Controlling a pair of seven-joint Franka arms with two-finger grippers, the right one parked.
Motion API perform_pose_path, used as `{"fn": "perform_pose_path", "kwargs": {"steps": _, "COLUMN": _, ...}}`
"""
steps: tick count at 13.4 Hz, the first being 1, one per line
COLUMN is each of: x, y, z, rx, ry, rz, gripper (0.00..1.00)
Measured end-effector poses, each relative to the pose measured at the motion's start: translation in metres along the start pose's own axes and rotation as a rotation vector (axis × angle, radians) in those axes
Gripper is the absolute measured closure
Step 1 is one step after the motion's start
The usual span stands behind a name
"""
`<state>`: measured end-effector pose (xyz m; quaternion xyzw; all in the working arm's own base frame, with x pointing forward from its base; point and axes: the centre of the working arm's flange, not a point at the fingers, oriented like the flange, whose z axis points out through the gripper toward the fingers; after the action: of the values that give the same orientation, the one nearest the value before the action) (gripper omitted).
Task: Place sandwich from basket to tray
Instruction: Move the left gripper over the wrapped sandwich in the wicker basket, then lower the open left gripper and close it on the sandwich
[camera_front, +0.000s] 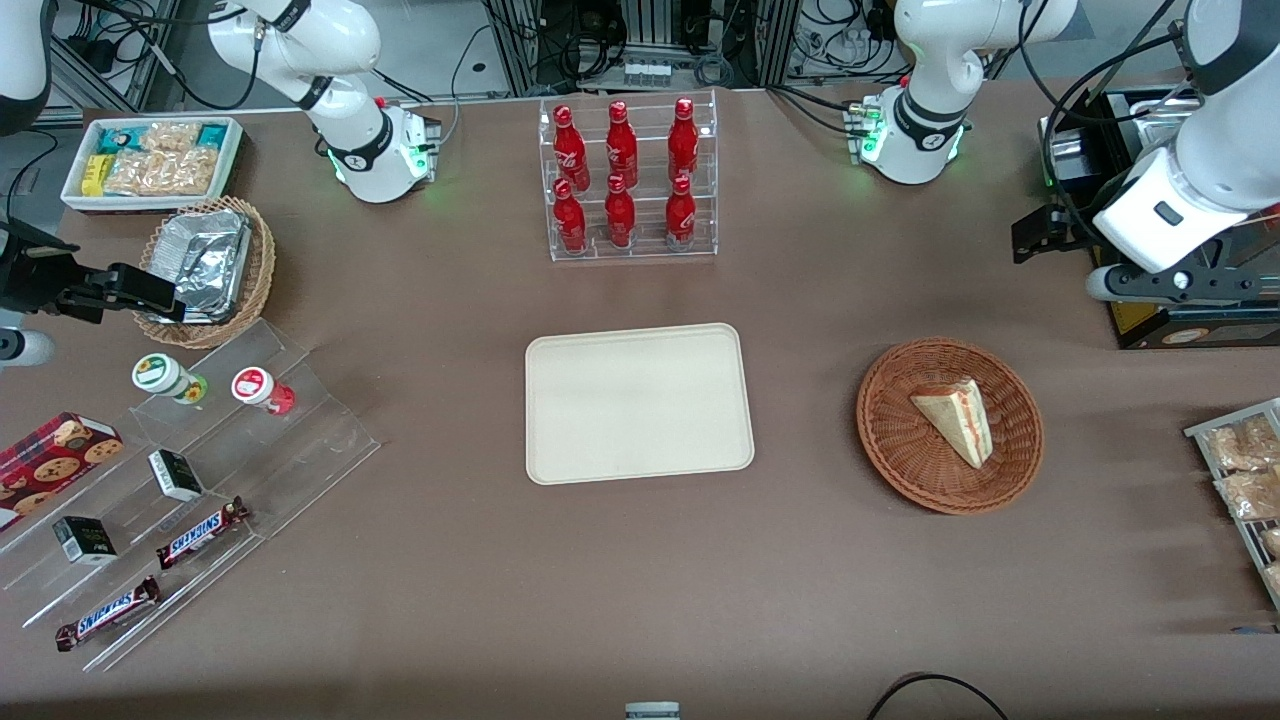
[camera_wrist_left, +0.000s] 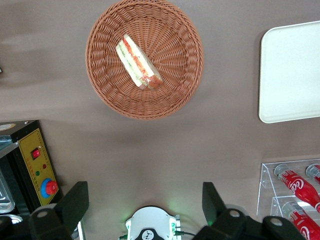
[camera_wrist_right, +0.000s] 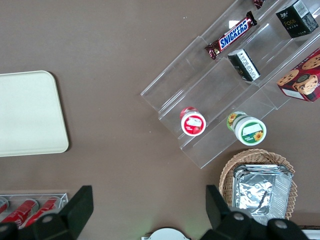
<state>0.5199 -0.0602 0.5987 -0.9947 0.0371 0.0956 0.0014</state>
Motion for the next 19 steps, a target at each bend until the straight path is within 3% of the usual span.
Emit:
{"fn": "perform_pose_path", "kwargs": {"steps": 8, "x": 0.014, "y": -0.003, "z": 0.014, "rx": -0.003, "ry": 0.044, "rz": 0.002, "gripper": 0.0}}
{"fn": "perform_pose_path", "kwargs": {"steps": 19, "x": 0.087, "y": -0.006, "z": 0.181, "rx": -0.019, "ry": 0.063, "rz": -0.002, "gripper": 0.0}}
